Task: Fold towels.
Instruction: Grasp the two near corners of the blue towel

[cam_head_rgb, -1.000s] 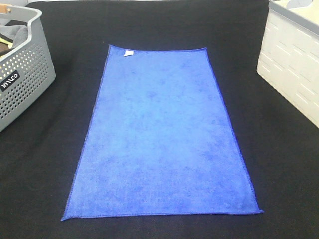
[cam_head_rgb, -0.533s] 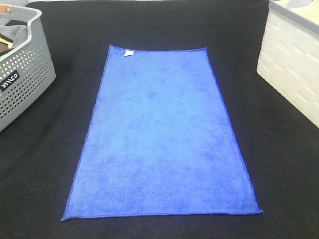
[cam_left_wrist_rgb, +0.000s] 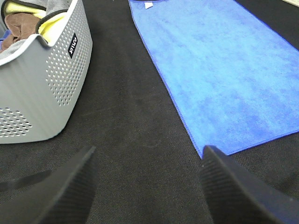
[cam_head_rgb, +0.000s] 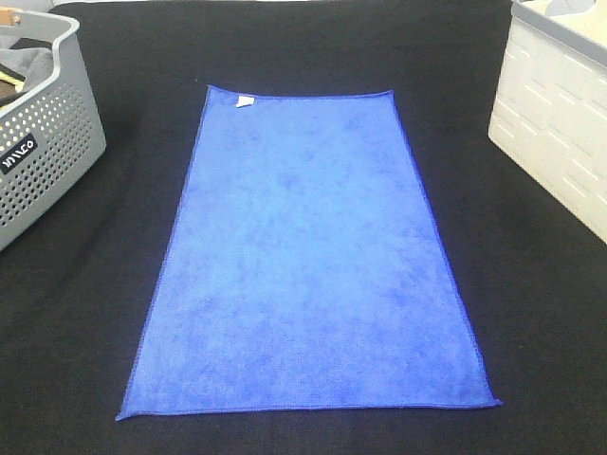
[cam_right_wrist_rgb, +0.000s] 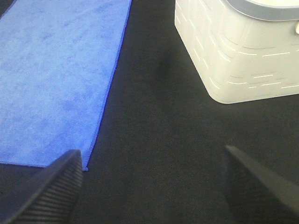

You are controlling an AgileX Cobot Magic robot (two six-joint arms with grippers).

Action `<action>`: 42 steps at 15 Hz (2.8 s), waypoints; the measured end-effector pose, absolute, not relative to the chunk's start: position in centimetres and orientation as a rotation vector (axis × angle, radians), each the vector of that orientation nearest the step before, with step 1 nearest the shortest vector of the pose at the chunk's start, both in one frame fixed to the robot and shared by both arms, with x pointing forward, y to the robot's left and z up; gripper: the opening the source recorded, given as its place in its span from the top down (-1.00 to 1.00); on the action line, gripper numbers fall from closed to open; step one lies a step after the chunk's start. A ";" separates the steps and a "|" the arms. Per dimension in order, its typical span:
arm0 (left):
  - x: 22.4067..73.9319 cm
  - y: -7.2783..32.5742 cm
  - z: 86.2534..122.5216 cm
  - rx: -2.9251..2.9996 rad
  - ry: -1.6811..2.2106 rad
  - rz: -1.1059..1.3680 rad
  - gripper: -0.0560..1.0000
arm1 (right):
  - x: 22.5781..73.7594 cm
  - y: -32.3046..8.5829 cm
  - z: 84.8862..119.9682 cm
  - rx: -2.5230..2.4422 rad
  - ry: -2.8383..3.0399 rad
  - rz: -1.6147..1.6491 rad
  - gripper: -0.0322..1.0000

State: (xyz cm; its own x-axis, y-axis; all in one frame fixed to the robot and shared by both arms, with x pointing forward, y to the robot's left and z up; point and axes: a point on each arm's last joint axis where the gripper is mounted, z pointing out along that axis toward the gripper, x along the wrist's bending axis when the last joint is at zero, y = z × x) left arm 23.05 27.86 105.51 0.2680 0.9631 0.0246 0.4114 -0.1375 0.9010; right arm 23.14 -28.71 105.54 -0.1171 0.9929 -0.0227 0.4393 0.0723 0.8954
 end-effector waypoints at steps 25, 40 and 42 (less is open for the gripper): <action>23.1 27.8 105.6 1.685 1.273 0.815 -0.27 | 23.1 -28.7 105.5 1.446 1.650 1.000 -0.55; 37.7 25.9 101.5 1.420 1.736 0.024 -0.27 | 38.1 -27.7 103.4 2.014 1.782 0.948 -0.53; 39.7 25.7 99.2 1.481 1.797 -0.085 -0.27 | 40.0 -27.4 101.3 2.087 1.899 0.846 -0.53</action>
State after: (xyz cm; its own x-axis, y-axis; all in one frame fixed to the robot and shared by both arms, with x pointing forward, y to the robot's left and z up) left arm 39.69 25.66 99.18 -0.0064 0.8010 -0.5986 0.8540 0.3158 0.4134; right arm 39.99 -27.38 101.26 0.0135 0.9606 0.2775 0.8491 -0.1576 0.5043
